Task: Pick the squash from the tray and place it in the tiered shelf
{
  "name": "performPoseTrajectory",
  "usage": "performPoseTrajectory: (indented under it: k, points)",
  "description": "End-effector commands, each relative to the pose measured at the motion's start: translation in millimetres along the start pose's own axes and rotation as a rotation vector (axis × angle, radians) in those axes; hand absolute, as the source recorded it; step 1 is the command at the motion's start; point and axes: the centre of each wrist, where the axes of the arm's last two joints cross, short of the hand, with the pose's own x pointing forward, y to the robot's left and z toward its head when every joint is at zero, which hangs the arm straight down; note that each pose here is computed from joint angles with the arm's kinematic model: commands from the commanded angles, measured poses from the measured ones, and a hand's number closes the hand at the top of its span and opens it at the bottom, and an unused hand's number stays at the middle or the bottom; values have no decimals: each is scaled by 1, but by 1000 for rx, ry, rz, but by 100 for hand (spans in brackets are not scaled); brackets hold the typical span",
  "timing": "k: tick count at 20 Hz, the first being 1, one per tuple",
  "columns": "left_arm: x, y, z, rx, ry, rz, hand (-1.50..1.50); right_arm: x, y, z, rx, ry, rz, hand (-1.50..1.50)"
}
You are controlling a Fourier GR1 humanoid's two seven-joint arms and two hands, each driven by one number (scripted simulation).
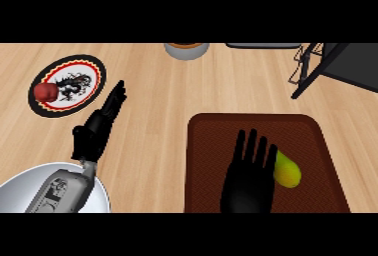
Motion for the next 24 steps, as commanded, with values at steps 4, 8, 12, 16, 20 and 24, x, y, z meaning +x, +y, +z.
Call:
performPoseTrajectory:
  k: [4,8,12,16,20,24]
  points:
    - [-6,4,5,-4,23,2,0,12,-4,-8,32,235,60,-150]
    - [-11,-2,5,-1,38,2,0,13,8,-2,31,226,70,-150]
    - [-21,2,6,17,18,-4,0,16,9,-19,39,266,82,-150]
    - [-19,-6,11,7,39,3,0,13,25,-10,54,269,95,-150]
    - [-14,11,9,6,34,16,0,12,26,-13,65,281,115,-150]
    - [-15,2,3,12,39,10,0,16,34,-20,79,284,133,-150]
